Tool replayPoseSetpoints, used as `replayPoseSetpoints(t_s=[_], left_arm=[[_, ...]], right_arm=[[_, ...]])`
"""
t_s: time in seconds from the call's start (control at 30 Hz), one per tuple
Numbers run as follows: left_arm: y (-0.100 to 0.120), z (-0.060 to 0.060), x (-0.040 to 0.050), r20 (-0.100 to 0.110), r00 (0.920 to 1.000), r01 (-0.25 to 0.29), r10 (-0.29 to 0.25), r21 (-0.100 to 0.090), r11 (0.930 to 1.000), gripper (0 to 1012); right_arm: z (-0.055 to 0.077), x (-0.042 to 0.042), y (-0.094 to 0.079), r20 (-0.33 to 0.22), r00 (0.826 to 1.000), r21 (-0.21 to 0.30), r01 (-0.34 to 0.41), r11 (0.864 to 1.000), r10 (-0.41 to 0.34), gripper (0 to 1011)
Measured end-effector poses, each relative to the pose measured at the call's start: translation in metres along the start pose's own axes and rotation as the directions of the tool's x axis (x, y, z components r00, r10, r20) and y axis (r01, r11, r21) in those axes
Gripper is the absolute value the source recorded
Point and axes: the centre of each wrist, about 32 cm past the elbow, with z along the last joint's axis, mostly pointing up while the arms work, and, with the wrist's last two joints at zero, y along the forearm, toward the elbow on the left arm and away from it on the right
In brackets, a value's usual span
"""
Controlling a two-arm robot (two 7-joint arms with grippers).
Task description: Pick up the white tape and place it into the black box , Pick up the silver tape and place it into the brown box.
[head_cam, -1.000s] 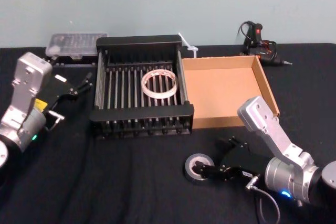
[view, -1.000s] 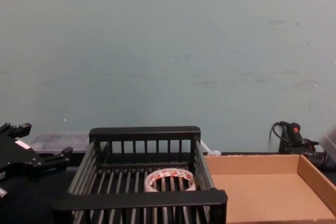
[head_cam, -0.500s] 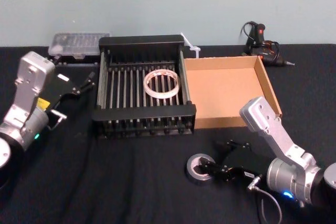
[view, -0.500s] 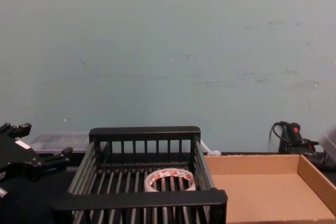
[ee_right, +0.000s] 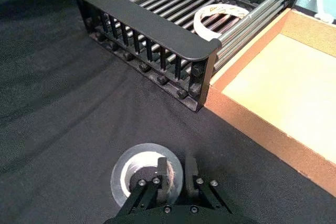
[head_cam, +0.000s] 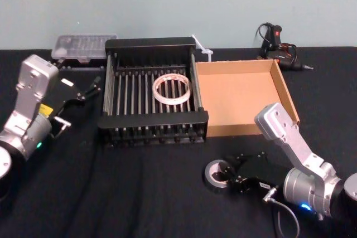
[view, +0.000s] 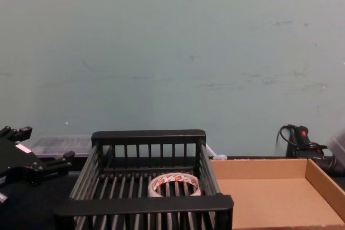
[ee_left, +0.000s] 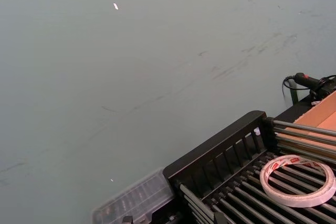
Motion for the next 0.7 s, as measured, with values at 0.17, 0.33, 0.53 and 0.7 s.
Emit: replayPoseSetpoints(t_s=[0.17, 0.33, 0.53, 0.7], left_arm=[[0.0000, 0.0000, 0.0000, 0.000, 1.0000, 0.000, 0.000, 0.000, 1.0000, 1001], [0.0000, 0.0000, 0.0000, 0.000, 1.0000, 0.000, 0.000, 0.000, 1.0000, 1001], [0.0000, 0.0000, 0.0000, 0.000, 1.0000, 0.000, 0.000, 0.000, 1.0000, 1001], [0.0000, 0.0000, 0.0000, 0.000, 1.0000, 0.000, 0.000, 0.000, 1.0000, 1001]], right_arm=[[0.0000, 0.0000, 0.0000, 0.000, 1.000, 0.000, 0.000, 1.000, 0.000, 144], [0.0000, 0.0000, 0.0000, 0.000, 1.000, 0.000, 0.000, 1.000, 0.000, 144], [0.0000, 0.0000, 0.0000, 0.000, 1.000, 0.000, 0.000, 1.000, 0.000, 144], [-0.0006, 0.0001, -0.0002, 0.002, 1.000, 0.005, -0.004, 1.000, 0.004, 144]])
